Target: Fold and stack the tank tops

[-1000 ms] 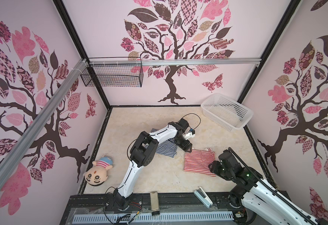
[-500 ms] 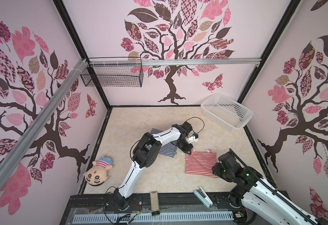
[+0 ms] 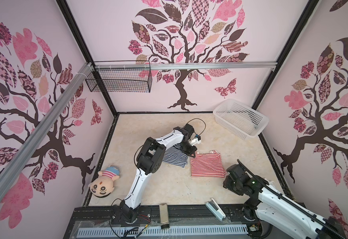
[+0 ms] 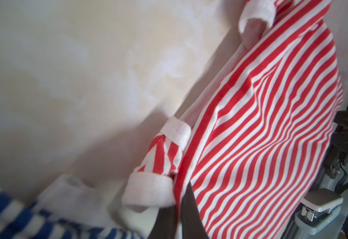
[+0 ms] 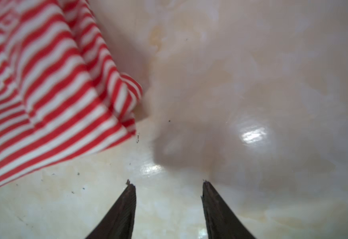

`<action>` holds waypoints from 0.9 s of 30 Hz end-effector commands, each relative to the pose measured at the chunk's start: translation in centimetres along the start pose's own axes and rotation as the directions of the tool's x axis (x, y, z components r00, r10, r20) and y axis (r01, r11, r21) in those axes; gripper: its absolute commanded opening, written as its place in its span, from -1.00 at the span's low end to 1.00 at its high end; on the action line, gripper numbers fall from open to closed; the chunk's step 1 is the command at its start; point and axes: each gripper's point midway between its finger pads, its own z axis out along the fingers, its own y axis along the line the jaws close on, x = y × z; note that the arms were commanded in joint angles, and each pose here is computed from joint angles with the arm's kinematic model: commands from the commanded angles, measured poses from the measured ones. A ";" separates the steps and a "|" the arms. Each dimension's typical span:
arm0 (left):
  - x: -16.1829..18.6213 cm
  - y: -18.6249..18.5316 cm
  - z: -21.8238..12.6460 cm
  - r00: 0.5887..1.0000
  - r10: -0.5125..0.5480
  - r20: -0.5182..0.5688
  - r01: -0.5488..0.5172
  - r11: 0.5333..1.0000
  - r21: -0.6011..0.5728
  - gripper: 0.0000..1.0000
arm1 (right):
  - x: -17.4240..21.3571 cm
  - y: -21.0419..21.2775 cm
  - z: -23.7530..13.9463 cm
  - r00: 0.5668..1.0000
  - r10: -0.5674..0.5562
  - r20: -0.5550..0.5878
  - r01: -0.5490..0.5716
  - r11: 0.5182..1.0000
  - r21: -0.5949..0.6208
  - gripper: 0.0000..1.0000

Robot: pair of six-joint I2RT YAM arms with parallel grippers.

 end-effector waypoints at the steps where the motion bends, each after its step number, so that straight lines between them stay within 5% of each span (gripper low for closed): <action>1: -0.4 -0.9 0.1 1.000 0.030 -0.009 -0.029 0.999 0.020 -1.00 | -1.2 2.0 0.3 0.999 0.034 0.041 -0.031 0.997 -0.071 0.10; 6: 0.1 -0.8 1.0 0.999 0.034 -0.034 -0.033 0.999 0.021 -1.00 | -3.4 3.8 0.1 0.993 0.074 0.096 -0.063 0.992 -0.112 0.11; 14: -0.3 -0.8 0.9 0.999 0.041 -0.024 -0.040 0.999 0.015 -1.00 | -6.1 3.7 0.9 0.978 0.206 0.032 -0.195 0.958 -0.211 0.13; 27: -0.8 -0.5 0.9 0.999 0.042 -0.019 -0.042 0.999 -0.001 -1.00 | -5.8 4.1 3.5 0.983 0.181 -0.040 -0.186 0.965 -0.186 0.05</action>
